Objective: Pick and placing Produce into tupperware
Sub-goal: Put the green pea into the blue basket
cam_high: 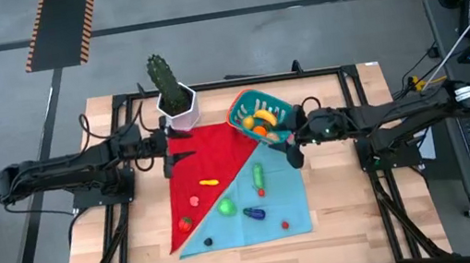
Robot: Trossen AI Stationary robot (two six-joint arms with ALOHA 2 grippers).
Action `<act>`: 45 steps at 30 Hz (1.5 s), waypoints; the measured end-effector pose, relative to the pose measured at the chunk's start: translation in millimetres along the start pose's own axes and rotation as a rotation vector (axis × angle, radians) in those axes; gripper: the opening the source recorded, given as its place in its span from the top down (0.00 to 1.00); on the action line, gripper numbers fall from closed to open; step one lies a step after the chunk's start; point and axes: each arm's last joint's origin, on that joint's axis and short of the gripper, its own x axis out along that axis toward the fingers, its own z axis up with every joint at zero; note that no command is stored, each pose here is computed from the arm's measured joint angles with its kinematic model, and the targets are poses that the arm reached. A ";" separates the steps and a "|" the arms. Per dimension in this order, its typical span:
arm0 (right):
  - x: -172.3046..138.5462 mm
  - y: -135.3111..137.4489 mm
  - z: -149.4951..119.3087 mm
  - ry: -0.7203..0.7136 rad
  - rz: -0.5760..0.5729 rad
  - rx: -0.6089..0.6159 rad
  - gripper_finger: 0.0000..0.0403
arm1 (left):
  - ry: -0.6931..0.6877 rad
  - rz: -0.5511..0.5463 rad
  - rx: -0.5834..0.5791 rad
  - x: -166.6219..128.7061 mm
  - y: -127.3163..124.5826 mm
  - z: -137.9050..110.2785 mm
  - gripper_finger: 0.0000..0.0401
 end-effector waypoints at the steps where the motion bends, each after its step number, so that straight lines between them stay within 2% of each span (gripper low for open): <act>1: -1.3 3.3 -0.8 0.001 -0.020 0.010 0.30 | 0.003 -0.003 -0.011 -0.7 -0.9 -2.3 0.42; 6: -4.9 21.5 -9.6 0.004 -0.127 0.102 0.30 | 0.021 -0.024 -0.025 -4.4 -6.3 -14.7 0.42; 11: 9.7 48.1 -14.1 0.016 -0.156 0.148 0.30 | 0.016 -0.038 -0.031 -8.0 -10.2 -22.0 0.42; 15: 35.4 71.7 -8.6 0.104 -0.188 0.161 0.34 | 0.014 -0.065 -0.037 -10.0 -13.3 -26.1 0.42; 21: 66.8 95.1 4.2 0.273 -0.347 0.283 0.41 | 0.049 -0.099 -0.037 -11.8 -17.6 -29.3 0.42; 27: 89.1 115.3 23.5 0.304 -0.387 0.384 0.44 | 0.064 -0.131 -0.016 -11.7 -21.8 -30.6 0.42; 34: 106.9 123.7 24.9 0.324 -0.385 0.405 0.43 | 0.096 -0.158 0.002 -12.0 -25.3 -33.6 0.42; 40: 111.1 112.7 18.8 0.417 -0.437 0.572 0.43 | 0.109 -0.168 0.002 -12.1 -26.6 -34.8 0.42; 45: 116.6 111.5 11.3 0.456 -0.460 0.596 0.43 | 0.144 -0.172 -0.002 -12.6 -27.1 -38.2 0.42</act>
